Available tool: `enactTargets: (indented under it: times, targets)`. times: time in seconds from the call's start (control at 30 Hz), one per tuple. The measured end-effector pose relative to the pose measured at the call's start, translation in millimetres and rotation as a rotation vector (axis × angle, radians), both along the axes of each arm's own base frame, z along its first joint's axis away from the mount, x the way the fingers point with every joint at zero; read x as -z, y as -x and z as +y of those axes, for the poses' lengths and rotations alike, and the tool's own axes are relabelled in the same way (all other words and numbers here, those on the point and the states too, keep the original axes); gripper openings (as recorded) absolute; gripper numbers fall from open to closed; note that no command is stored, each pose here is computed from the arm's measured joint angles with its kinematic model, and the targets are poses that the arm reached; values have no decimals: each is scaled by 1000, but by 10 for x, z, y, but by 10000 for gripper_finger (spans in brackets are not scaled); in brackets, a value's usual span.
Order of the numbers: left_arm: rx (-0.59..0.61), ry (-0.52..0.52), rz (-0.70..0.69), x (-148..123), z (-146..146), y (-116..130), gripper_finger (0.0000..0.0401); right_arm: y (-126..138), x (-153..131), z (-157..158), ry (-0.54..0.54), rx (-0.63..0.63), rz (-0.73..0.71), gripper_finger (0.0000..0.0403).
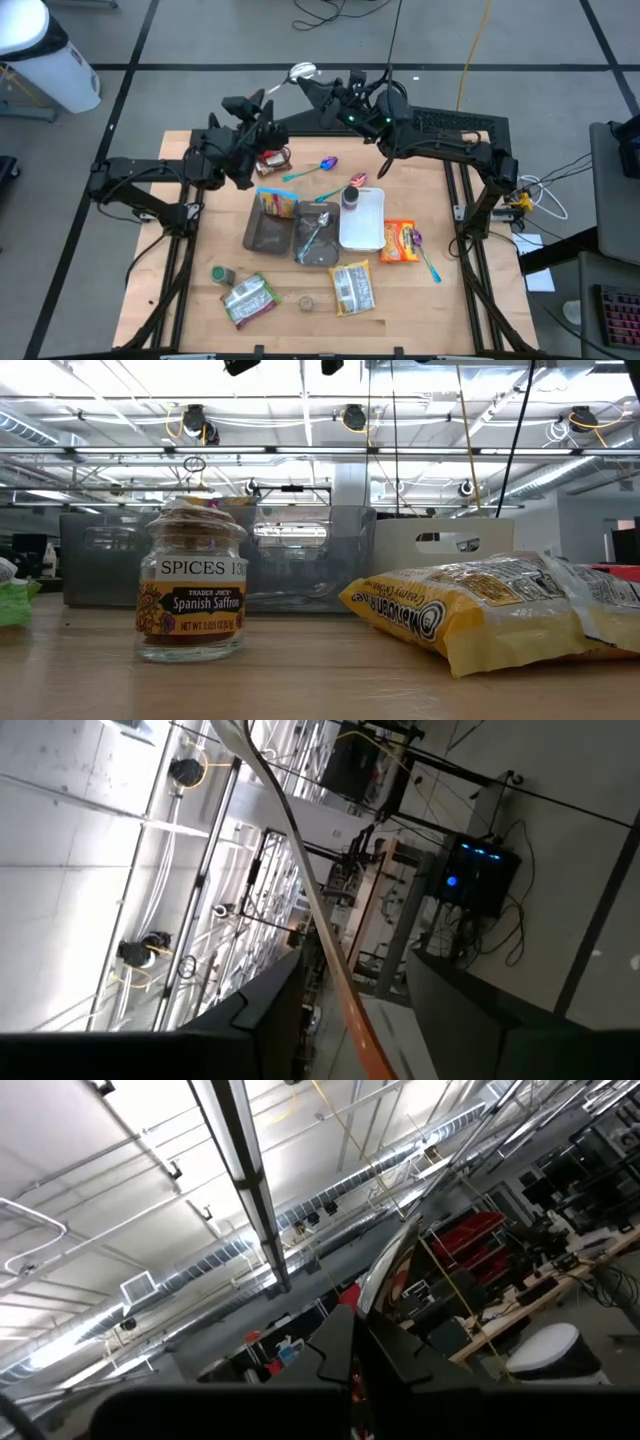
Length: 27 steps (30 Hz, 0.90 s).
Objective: Pick & Place Food Item
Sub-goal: Put the orange spoon into the right gray bin
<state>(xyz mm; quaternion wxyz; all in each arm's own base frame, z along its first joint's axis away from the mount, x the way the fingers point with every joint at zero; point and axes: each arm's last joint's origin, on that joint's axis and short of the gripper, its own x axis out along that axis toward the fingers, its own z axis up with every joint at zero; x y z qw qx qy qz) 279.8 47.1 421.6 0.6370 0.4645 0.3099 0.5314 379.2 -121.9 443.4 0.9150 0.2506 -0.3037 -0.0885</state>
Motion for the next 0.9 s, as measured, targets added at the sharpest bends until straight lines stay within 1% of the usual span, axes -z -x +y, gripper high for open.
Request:
enactTargets:
  times: [0.13, 0.37, 0.57, 0.67, 0.8, 0.9]
  targets:
    - [-17, 6, -23, 0, 53, 10, 189, 7, -16, 9, 24, 9, -11, 0]
    - [-48, 5, -17, 10, 135, 12, 188, 26, -45, 14, 39, 5, -45, 0]
    - [-88, 10, -11, 65, 202, -47, 182, 22, -42, 17, 43, -16, -39, 0]
    - [-103, 13, 0, 97, 232, -75, 161, 22, -41, 16, 44, -17, -39, 0]
    - [-102, 14, 6, 113, 232, -92, 120, 30, -39, -13, 43, -13, -37, 0]
    - [-103, 13, -20, 96, 232, -86, 90, 35, -36, -33, 41, -8, -36, 0]
